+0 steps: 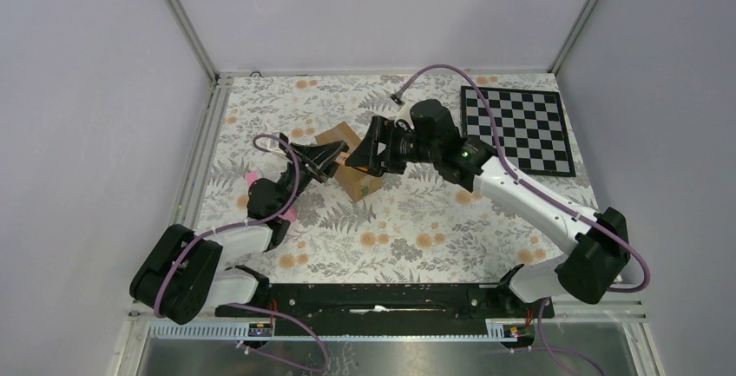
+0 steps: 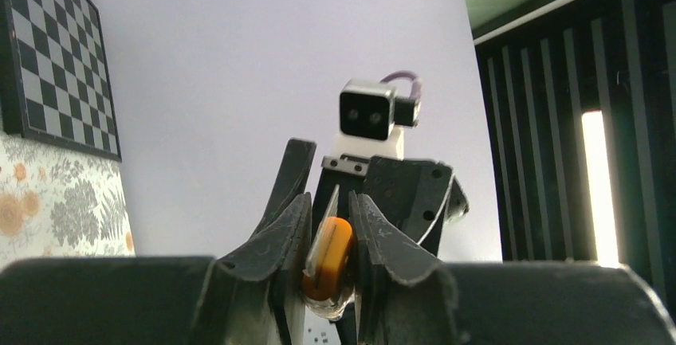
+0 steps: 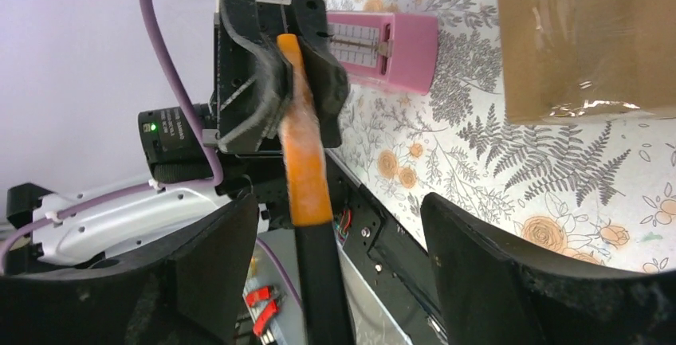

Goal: Unpack the express box
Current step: Cut the express box at the center of the board.

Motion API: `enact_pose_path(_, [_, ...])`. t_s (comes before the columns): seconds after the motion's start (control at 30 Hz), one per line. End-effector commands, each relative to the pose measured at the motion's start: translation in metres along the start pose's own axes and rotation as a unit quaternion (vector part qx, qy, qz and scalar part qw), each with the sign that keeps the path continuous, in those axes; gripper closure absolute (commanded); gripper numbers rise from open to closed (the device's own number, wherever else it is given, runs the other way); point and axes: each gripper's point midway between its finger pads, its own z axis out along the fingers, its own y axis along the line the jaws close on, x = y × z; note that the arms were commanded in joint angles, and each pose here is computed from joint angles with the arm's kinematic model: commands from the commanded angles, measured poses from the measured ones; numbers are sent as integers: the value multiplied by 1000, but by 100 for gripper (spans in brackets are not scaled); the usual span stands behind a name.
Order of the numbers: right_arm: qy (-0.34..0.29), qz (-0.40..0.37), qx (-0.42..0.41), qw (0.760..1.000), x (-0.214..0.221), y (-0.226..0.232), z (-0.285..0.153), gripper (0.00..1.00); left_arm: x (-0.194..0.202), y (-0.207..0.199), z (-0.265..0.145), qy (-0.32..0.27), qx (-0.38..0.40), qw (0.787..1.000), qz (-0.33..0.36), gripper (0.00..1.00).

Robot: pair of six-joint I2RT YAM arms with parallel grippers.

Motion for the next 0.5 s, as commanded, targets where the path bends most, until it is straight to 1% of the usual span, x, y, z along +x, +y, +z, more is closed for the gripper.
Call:
enact_pose_path(0.0, [-110,15,-57,992,-34,31,-14,20,-11,-12,0,-45,24,999,9,100])
enact_pose_path(0.07, [-143,5,-54,988,-41,35,-17,23,-12,-7,0,-51,12,999,7,100])
enact_pose_path(0.17, [-163,-3,-43,986,-42,36,-18,26,-10,-6,2,-52,9,999,7,100])
enact_pose_path(0.27, [-172,-2,-50,984,-37,41,-17,29,-12,-1,2,-63,-7,998,6,100])
enact_pose_path(0.4, [-156,-1,-51,986,-26,44,-11,34,-14,-3,2,-69,-5,998,9,100])
enact_pose_path(0.47, [-151,3,-46,987,-22,40,-9,35,-14,-5,2,-69,-2,998,9,100])
